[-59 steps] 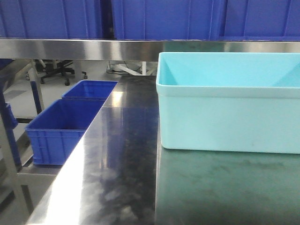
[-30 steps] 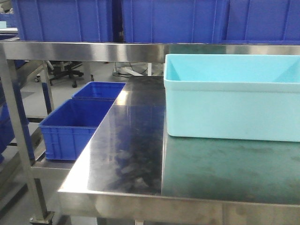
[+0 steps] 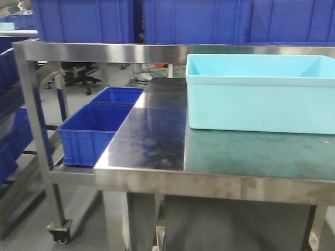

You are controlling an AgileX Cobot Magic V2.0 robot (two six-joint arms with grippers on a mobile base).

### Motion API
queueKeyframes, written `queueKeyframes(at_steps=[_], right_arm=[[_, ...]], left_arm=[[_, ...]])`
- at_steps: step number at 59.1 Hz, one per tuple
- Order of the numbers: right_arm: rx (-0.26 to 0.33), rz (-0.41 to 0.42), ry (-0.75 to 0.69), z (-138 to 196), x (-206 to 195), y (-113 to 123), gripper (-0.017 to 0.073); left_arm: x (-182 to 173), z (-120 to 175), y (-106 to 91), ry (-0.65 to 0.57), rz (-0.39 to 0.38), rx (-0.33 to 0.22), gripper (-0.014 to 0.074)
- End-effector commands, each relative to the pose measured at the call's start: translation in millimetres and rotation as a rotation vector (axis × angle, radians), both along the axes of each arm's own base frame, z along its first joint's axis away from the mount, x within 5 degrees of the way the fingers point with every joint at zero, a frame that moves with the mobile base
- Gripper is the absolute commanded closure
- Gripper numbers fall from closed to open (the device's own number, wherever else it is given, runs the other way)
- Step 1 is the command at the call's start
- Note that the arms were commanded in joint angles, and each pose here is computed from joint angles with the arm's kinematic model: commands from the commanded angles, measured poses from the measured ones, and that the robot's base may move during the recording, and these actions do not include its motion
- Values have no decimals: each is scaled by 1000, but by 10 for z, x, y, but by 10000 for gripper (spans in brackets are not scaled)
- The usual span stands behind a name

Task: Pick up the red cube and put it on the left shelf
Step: 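Drive the base away from the table holding the red cube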

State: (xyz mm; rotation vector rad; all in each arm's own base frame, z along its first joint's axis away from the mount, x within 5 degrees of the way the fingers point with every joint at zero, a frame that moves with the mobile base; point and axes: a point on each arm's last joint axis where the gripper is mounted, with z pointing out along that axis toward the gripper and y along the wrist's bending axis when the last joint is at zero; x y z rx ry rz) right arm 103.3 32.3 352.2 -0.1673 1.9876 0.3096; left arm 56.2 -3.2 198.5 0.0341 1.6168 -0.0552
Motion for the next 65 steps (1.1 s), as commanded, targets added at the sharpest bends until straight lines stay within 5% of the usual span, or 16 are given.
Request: queueKeyframes(at_steps=[1,65], right_arm=[[22,-6,-95,142,14,-2,505],[22,-6,-95,142,14,-2,505]], left_arm=[[-2,10,-4,-80,-7,-9,492],[-2,10,-4,-80,-7,-9,492]])
